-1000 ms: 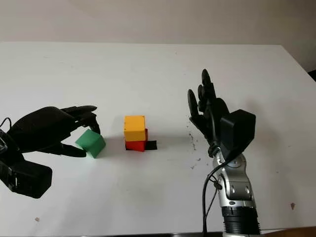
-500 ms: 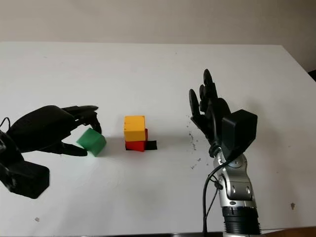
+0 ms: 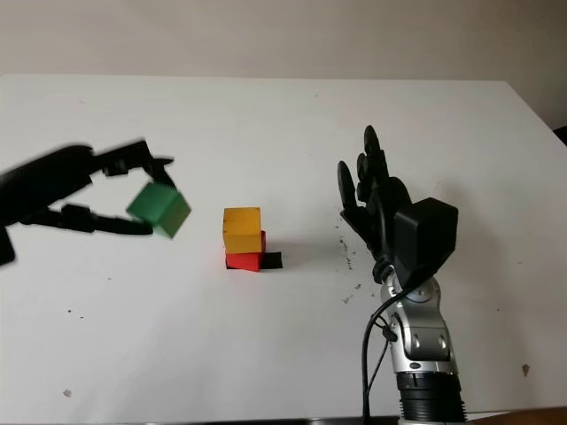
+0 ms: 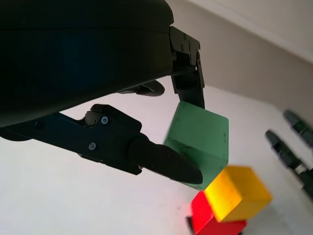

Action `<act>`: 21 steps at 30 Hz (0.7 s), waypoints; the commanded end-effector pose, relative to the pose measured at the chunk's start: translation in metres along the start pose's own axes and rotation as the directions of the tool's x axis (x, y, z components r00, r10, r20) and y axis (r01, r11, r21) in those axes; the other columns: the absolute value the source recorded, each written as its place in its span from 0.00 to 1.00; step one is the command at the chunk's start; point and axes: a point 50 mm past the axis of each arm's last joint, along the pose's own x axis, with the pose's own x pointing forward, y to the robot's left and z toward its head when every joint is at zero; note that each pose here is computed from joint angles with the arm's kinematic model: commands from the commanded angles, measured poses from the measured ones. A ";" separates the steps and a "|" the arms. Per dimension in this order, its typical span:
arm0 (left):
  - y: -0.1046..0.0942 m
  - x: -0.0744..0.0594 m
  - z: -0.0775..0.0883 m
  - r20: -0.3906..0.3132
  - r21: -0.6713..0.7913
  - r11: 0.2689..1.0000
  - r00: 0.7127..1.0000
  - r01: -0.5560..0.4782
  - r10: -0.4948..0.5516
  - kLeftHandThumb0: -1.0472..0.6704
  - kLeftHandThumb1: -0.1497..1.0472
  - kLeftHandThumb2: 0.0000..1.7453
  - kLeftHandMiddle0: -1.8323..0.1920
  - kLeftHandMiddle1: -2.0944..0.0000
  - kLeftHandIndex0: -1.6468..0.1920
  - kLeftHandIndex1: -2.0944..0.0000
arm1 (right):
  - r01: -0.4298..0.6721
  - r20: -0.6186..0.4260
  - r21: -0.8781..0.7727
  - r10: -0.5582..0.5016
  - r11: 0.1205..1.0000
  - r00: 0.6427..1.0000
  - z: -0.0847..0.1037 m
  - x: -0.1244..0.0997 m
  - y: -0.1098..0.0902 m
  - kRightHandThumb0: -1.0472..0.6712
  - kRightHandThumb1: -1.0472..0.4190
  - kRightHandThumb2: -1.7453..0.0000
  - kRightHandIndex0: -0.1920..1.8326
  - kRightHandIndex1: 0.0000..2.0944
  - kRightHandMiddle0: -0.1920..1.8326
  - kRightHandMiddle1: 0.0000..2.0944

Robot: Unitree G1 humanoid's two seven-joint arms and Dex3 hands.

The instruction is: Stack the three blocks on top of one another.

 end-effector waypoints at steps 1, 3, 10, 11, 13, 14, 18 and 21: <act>0.007 0.002 0.000 0.017 -0.066 0.997 0.998 -0.052 0.053 0.35 0.99 0.03 0.71 0.96 0.73 0.37 | 0.002 0.018 0.001 -0.002 1.000 1.000 0.002 -0.002 0.001 0.28 0.00 0.67 0.04 0.03 0.05 0.02; 0.009 0.004 -0.002 0.010 -0.142 0.987 0.997 -0.079 0.082 0.34 0.98 0.03 0.71 0.96 0.70 0.41 | 0.001 0.014 -0.005 -0.001 1.000 1.000 0.002 -0.002 0.001 0.29 0.00 0.67 0.04 0.03 0.05 0.03; 0.013 0.017 0.014 -0.046 -0.194 0.972 0.991 -0.130 0.124 0.32 0.95 0.03 0.69 0.97 0.63 0.44 | 0.005 0.006 -0.012 -0.005 1.000 1.000 0.002 -0.003 0.000 0.30 0.00 0.67 0.04 0.03 0.05 0.03; 0.014 0.020 0.018 -0.049 -0.191 0.973 0.991 -0.129 0.122 0.32 0.95 0.03 0.68 0.97 0.63 0.44 | 0.005 0.005 -0.011 -0.005 1.000 1.000 0.002 -0.003 0.001 0.30 0.00 0.67 0.04 0.03 0.05 0.03; 0.014 0.025 0.025 -0.058 -0.202 0.972 0.992 -0.122 0.113 0.32 0.95 0.03 0.68 0.97 0.63 0.43 | 0.005 0.005 -0.008 -0.005 1.000 1.000 0.002 -0.003 0.001 0.30 0.00 0.67 0.04 0.02 0.05 0.03; 0.013 0.027 0.028 -0.063 -0.212 0.970 0.992 -0.118 0.107 0.32 0.94 0.03 0.67 0.97 0.64 0.41 | 0.005 0.005 -0.007 -0.005 1.000 1.000 0.002 -0.003 0.001 0.30 0.00 0.67 0.04 0.02 0.05 0.03; 0.008 0.038 0.040 -0.075 -0.193 0.978 0.995 -0.084 0.070 0.33 0.94 0.03 0.67 0.97 0.67 0.36 | 0.007 0.004 -0.002 -0.007 1.000 1.000 0.001 -0.003 0.003 0.30 0.00 0.67 0.04 0.03 0.05 0.03; -0.002 0.047 0.042 -0.059 -0.223 0.973 0.997 -0.061 0.049 0.33 0.95 0.03 0.66 0.97 0.71 0.27 | 0.009 0.002 -0.006 -0.009 1.000 1.000 0.000 -0.003 0.004 0.31 0.00 0.67 0.05 0.03 0.05 0.03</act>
